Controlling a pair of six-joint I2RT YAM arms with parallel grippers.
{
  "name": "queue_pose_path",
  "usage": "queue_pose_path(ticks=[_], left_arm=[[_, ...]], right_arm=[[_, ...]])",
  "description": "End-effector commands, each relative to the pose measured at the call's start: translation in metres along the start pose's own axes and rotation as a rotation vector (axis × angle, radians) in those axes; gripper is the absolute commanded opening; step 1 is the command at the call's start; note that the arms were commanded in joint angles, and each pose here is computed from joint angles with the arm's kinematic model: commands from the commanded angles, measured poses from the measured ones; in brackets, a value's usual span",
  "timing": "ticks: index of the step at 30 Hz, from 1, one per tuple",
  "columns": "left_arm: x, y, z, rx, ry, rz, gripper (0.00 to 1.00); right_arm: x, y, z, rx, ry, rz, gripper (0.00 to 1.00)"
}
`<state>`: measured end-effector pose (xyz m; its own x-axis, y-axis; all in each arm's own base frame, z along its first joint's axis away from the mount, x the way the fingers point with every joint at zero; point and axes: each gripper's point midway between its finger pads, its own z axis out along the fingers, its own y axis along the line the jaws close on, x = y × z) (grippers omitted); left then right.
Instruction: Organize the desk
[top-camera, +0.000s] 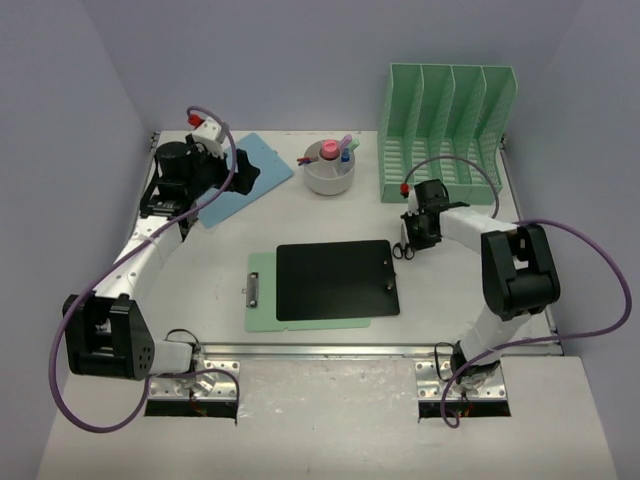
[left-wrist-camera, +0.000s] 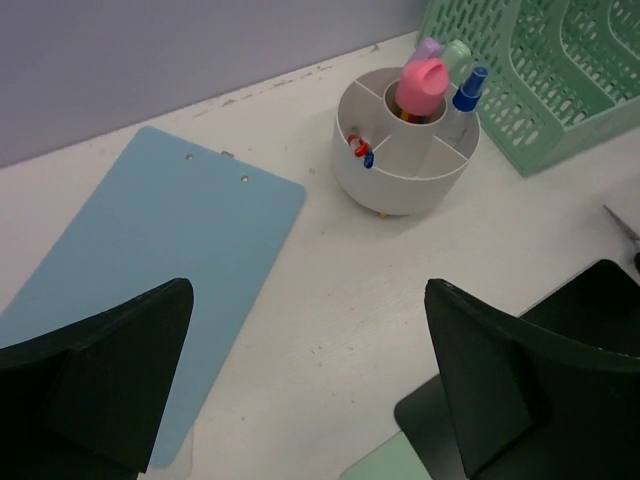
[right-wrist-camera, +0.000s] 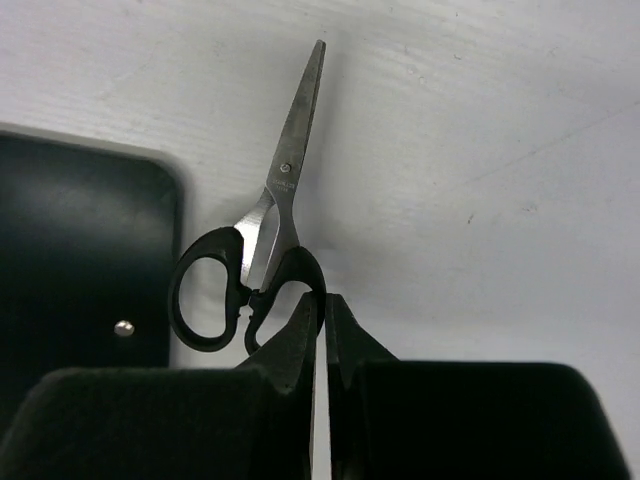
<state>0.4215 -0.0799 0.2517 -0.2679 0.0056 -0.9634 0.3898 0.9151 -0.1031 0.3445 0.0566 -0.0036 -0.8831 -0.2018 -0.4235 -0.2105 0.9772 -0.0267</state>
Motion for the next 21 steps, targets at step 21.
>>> queue_pose_path(ticks=[21], left_arm=[[0.074,-0.292,-0.083,1.124,-0.502,1.445,0.78]], right_arm=[[-0.007,0.113,-0.146,-0.634,-0.086,0.245,0.01]])
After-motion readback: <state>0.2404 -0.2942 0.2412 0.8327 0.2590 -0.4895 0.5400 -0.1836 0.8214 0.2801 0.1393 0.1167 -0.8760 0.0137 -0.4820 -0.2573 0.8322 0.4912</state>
